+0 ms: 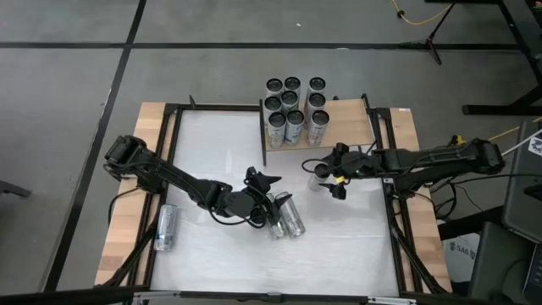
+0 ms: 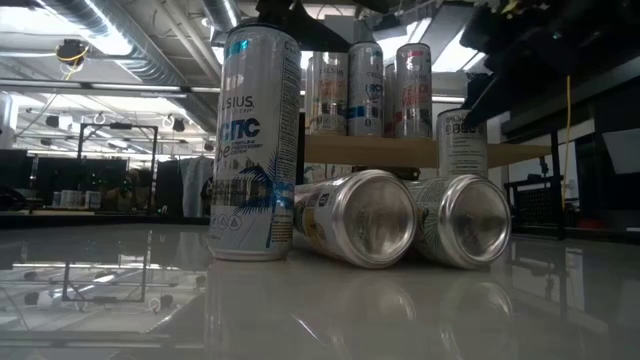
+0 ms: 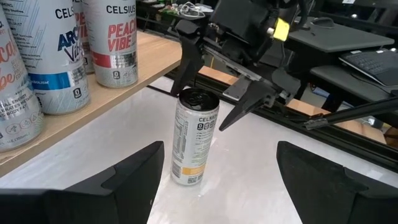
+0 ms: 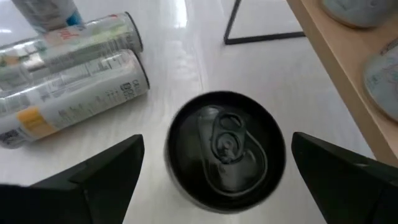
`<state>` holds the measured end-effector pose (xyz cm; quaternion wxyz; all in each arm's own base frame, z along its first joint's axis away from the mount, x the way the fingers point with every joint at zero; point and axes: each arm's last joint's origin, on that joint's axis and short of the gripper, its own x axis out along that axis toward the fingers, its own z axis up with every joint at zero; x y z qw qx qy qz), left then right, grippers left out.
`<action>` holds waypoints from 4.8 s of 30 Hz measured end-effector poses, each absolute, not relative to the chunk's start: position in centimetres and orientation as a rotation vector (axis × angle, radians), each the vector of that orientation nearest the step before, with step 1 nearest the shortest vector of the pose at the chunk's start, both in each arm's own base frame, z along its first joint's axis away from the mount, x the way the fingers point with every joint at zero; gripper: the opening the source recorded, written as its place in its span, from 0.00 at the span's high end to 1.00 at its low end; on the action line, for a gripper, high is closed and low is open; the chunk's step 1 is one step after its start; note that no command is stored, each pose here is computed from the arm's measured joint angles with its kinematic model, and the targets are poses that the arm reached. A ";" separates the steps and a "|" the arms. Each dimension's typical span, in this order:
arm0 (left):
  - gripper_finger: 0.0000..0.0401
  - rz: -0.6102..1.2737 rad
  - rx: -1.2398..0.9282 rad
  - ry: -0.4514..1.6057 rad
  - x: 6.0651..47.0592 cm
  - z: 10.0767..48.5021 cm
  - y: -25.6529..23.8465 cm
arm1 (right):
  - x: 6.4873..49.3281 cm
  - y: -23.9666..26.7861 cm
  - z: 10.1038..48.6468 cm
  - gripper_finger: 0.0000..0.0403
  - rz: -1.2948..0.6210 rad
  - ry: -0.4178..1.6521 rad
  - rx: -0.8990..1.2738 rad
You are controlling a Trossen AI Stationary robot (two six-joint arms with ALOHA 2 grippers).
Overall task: Place canned beverage on shelf
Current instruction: Put the orange soda can on the shelf
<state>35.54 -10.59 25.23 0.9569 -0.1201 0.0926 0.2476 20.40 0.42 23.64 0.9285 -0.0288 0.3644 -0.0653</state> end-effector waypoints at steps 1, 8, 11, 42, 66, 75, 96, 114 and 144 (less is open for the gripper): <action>0.24 0.502 -0.244 0.188 35.5 25.2 -10.6 | 20.5 0.4 23.5 0.02 -0.147 0.751 -0.053; 0.24 0.503 -0.243 0.188 35.5 25.2 -10.6 | 20.8 0.4 23.3 0.04 -0.178 0.756 -0.016; 0.24 0.503 -0.243 0.188 35.5 25.2 -10.6 | 20.8 0.4 23.3 0.10 -0.179 0.753 -0.015; 0.24 0.503 -0.242 0.189 35.5 25.2 -10.6 | 20.7 0.0 23.3 0.40 -0.435 0.680 0.297; 0.24 0.506 -0.229 0.208 35.5 25.0 -10.6 | 18.5 3.4 28.7 0.40 -0.662 0.712 0.463; 0.24 0.509 -0.228 0.207 35.5 25.0 -10.5 | 17.3 4.6 27.2 0.40 -0.891 0.713 0.501; 0.24 0.509 -0.221 0.208 35.5 25.0 -10.5 | 20.6 5.5 22.6 0.39 -1.149 0.724 0.418; 0.24 0.509 -0.222 0.208 35.5 25.0 -10.5 | 20.5 5.7 22.4 0.20 -1.136 0.791 0.449; 0.24 0.509 -0.223 0.208 35.5 25.0 -10.5 | 20.2 5.6 25.9 0.20 -1.141 0.868 0.345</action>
